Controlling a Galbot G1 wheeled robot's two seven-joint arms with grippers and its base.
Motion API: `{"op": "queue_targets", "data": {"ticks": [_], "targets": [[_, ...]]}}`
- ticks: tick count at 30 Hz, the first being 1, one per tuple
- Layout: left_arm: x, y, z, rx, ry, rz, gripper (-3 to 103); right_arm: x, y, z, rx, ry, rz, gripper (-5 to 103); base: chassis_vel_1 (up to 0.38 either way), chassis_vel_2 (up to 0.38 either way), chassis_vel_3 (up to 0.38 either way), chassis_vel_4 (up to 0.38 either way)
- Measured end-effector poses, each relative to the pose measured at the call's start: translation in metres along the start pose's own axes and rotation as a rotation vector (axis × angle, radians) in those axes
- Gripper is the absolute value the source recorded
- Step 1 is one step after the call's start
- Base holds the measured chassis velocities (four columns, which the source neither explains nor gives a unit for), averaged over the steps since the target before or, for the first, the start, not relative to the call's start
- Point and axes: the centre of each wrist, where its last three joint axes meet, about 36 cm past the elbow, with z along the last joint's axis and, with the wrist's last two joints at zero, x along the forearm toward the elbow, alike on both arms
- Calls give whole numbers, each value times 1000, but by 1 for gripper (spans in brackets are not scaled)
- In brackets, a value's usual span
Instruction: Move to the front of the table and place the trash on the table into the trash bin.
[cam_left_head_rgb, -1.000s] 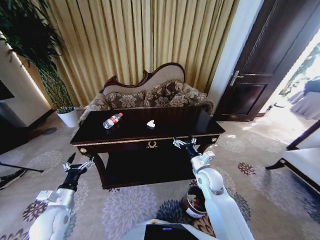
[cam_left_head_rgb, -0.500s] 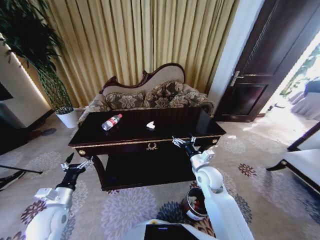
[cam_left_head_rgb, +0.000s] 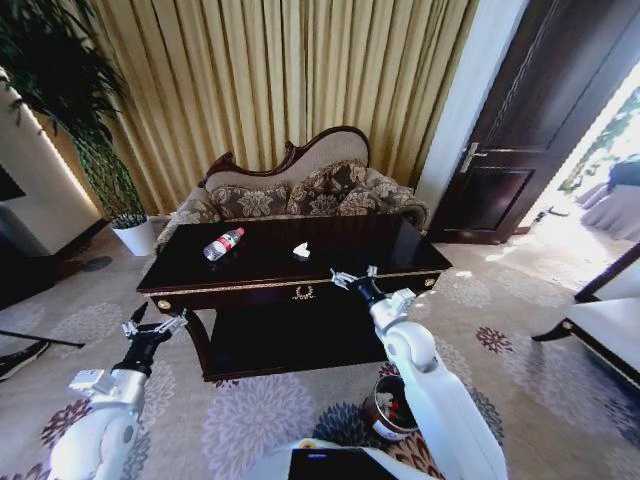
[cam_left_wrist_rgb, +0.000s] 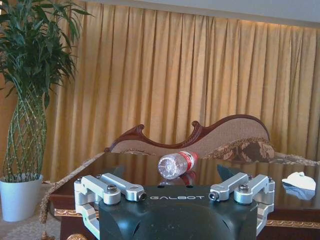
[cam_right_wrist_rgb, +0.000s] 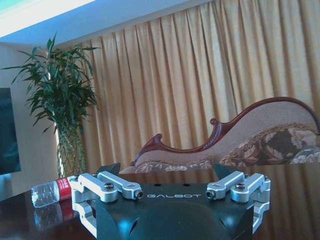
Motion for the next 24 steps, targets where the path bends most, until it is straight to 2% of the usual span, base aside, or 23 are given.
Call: {"op": "queue_targets", "data": {"ticks": [6,9,10,12,17,24], "targets": [[1,-1,0,1,-2,0,100,-27,-15,0,-17,14,-48,100,0,0,0,0],[1,-1,0,2,-2,0,100,-42,-35,0,-9,36,-131,100,0,0,0,0],[1,-1,0,2,-2,0,100,-42,-35,0,-9,36,-131,100,0,0,0,0],[2,0,1,3,-1,-1,100,-46,-39,-2,-3,57,-210,100,0,0,0,0],[2,-2,1,5,-4,0,100,-61,-36,4,28,95,-328,100,0,0,0,0],[3,-4,-3,5,-14,3,100,-94,-25,9,32,114,-372,100,0,0,0,0]]}}
